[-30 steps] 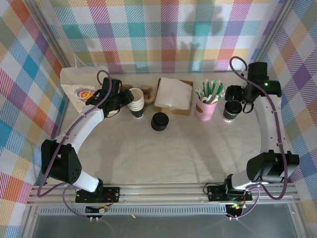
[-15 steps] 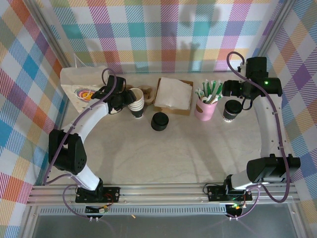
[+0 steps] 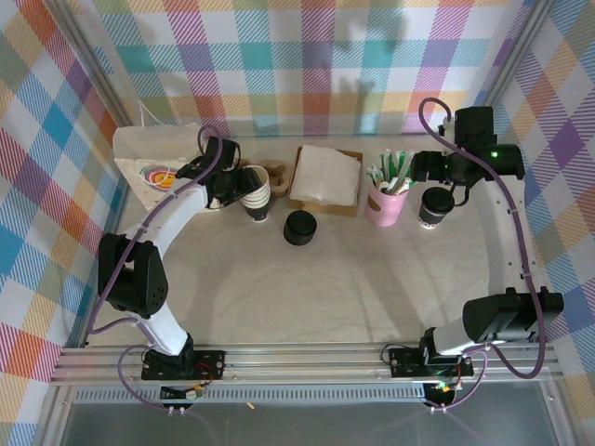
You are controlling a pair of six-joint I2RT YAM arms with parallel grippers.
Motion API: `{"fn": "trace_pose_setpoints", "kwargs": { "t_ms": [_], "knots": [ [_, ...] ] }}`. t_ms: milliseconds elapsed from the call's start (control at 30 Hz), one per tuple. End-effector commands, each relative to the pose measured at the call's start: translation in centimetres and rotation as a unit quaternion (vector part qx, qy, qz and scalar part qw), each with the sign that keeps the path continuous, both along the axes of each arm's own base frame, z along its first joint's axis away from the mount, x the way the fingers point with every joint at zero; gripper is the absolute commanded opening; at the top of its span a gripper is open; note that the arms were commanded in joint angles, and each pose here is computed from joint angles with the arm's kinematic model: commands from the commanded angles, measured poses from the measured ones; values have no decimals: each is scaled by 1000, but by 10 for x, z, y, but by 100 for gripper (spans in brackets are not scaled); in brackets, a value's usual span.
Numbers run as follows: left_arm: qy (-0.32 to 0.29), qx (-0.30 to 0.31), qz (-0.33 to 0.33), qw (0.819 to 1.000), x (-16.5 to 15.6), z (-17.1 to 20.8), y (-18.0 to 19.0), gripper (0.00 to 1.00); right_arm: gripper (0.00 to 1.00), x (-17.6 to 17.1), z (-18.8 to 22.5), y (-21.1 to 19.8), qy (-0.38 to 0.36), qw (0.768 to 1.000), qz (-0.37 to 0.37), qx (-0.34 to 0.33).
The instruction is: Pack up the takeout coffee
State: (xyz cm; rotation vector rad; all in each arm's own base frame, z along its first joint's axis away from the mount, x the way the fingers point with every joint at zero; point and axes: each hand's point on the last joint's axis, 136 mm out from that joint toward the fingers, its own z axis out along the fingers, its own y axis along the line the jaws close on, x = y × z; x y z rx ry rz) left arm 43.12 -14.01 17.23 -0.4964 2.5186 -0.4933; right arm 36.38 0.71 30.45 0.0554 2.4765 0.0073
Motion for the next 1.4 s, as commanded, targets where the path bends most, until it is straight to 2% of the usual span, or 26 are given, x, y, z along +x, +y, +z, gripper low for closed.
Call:
{"fn": "trace_pose_setpoints", "kwargs": {
  "t_ms": [0,767,1367],
  "knots": [
    [14,-8,-13,1000,2,-1,-2,62,87,1,4,6,0,1000,16,2],
    [79,-22,-48,996,-10,-11,-15,54,87,4,-3,15,8,999,35,14],
    [107,-39,-101,988,-13,-11,-45,53,87,2,-5,16,10,999,36,19]
  ]
}}
